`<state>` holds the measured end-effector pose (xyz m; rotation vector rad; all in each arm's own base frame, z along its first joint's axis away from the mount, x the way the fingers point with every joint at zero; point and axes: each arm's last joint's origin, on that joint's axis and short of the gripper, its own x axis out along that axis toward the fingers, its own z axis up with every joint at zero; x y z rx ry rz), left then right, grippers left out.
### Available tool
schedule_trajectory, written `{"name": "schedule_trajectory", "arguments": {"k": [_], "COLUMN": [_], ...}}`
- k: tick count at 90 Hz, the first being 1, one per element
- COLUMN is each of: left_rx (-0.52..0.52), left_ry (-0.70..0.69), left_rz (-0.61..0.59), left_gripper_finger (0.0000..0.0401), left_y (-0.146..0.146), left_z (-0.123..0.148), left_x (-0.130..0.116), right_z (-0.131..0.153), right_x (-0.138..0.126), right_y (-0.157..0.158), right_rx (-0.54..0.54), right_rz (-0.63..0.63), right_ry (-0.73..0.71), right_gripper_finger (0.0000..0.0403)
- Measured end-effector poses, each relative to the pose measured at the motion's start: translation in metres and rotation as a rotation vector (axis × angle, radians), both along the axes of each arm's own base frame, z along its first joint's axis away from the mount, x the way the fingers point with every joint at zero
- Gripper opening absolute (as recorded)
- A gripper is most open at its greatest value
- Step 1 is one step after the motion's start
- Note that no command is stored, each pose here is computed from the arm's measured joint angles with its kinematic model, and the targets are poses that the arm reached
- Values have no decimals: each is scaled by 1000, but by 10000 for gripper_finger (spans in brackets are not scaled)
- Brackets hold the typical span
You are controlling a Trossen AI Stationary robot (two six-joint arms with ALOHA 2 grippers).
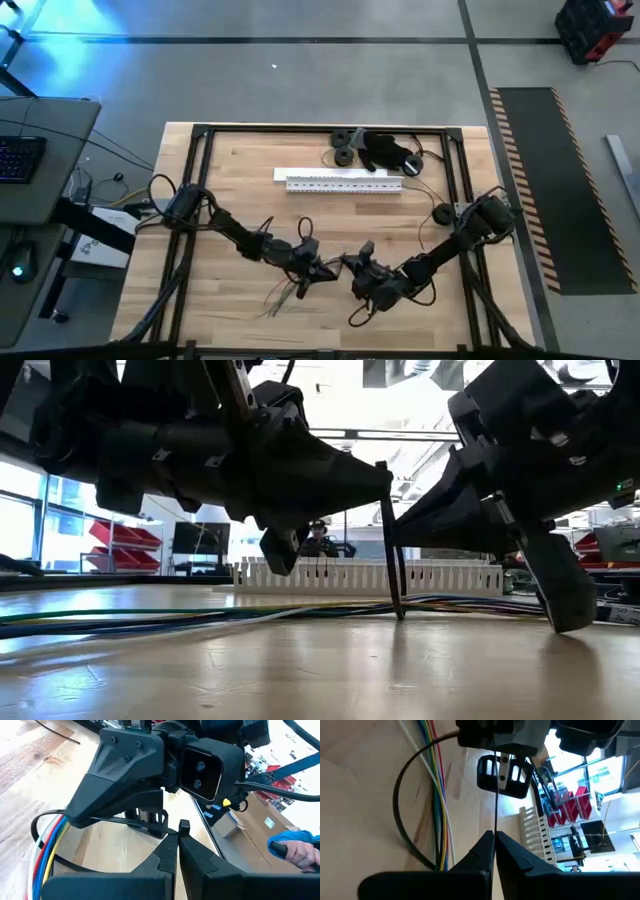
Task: Ziptie cables
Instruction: Wrap the cables together using a black zip tie
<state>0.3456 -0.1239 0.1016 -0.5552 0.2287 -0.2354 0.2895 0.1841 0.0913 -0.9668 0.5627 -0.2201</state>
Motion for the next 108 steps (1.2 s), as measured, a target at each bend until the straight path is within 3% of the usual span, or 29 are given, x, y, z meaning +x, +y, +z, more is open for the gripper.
{"name": "schedule_trajectory", "arguments": {"k": [39, 60, 108], "left_rx": [-4, -10, -7], "left_ry": [2, 6, 24], "left_rz": [-31, -75, -93], "left_gripper_finger": [0, 0, 0], "left_y": [0, -2, -2], "left_z": [0, 0, -2], "left_x": [0, -1, -1], "right_z": [0, -3, 0], "right_x": [2, 2, 4], "right_y": [-3, -10, -5], "right_rx": [-9, 64, 53], "right_rz": [-10, -84, -25], "right_ry": [-7, -10, -23], "right_gripper_finger": [0, 0, 0]}}
